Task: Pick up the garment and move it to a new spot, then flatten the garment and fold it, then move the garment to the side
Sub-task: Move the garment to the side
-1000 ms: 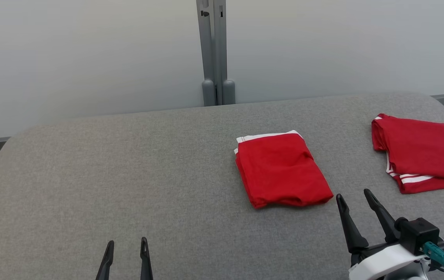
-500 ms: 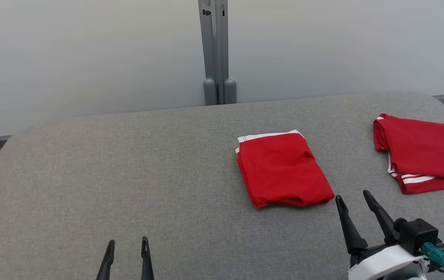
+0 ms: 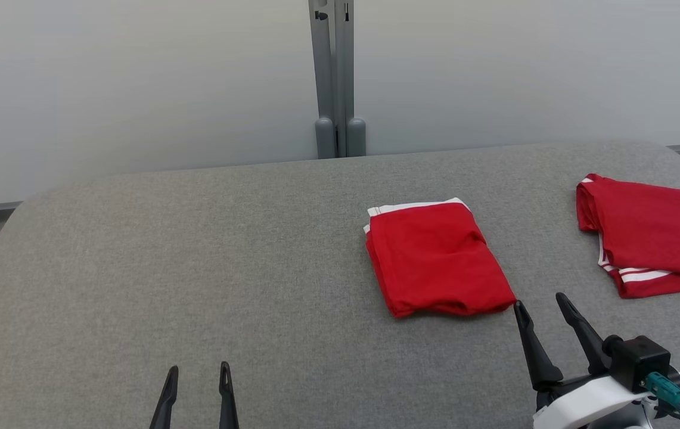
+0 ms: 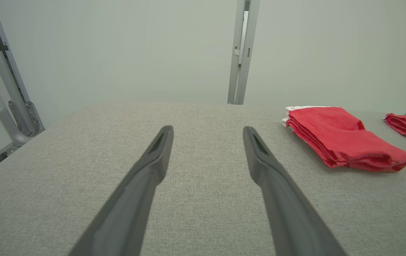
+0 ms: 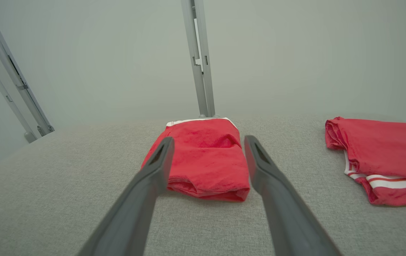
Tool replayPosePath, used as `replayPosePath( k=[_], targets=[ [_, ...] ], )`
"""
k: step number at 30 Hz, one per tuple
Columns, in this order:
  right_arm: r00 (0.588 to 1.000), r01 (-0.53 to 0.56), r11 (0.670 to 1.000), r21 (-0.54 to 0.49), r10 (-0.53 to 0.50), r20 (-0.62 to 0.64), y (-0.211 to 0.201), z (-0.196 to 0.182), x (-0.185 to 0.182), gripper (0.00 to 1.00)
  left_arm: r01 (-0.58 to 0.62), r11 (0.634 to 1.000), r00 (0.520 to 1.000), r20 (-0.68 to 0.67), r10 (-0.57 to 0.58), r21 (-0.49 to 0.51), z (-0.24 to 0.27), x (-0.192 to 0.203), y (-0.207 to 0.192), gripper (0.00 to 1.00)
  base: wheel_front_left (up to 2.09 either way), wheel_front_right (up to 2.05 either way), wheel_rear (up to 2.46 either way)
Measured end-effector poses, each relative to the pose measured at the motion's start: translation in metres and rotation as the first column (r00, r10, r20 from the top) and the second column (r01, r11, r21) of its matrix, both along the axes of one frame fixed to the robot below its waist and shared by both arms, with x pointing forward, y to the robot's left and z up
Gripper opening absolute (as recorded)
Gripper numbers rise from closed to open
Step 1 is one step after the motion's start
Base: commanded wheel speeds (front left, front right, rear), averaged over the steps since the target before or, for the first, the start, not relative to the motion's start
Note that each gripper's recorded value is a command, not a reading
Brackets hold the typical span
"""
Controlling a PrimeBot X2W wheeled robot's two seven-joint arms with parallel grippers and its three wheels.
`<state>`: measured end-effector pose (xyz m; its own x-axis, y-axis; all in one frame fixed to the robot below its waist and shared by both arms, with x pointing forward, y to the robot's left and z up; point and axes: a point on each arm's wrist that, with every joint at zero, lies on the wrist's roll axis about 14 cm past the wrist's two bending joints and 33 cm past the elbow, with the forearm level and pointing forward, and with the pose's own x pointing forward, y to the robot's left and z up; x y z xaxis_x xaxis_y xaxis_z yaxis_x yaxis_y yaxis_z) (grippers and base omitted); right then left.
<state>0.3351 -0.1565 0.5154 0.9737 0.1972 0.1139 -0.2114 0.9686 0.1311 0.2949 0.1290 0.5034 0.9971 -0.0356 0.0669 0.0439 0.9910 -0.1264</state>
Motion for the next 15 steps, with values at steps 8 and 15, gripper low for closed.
replayPosePath(
  k=[8, 15],
  targets=[
    [1.0, -0.008, 1.0, -0.007, 0.007, -0.025, 0.002, -0.008, 0.002, 1.0, 0.005, 1.0, 1.0, -0.007, -0.005, 0.001, -0.002, 0.002, -0.001, 1.0, 0.0, 0.0, 0.0],
    [0.999, -0.011, 1.0, 0.007, 0.011, -0.052, 0.003, -0.015, 0.013, 1.0, 0.03, 0.999, 1.0, -0.009, -0.03, 0.012, -0.001, 0.011, -0.009, 1.0, 0.0, 0.0, 0.0]
  ],
)
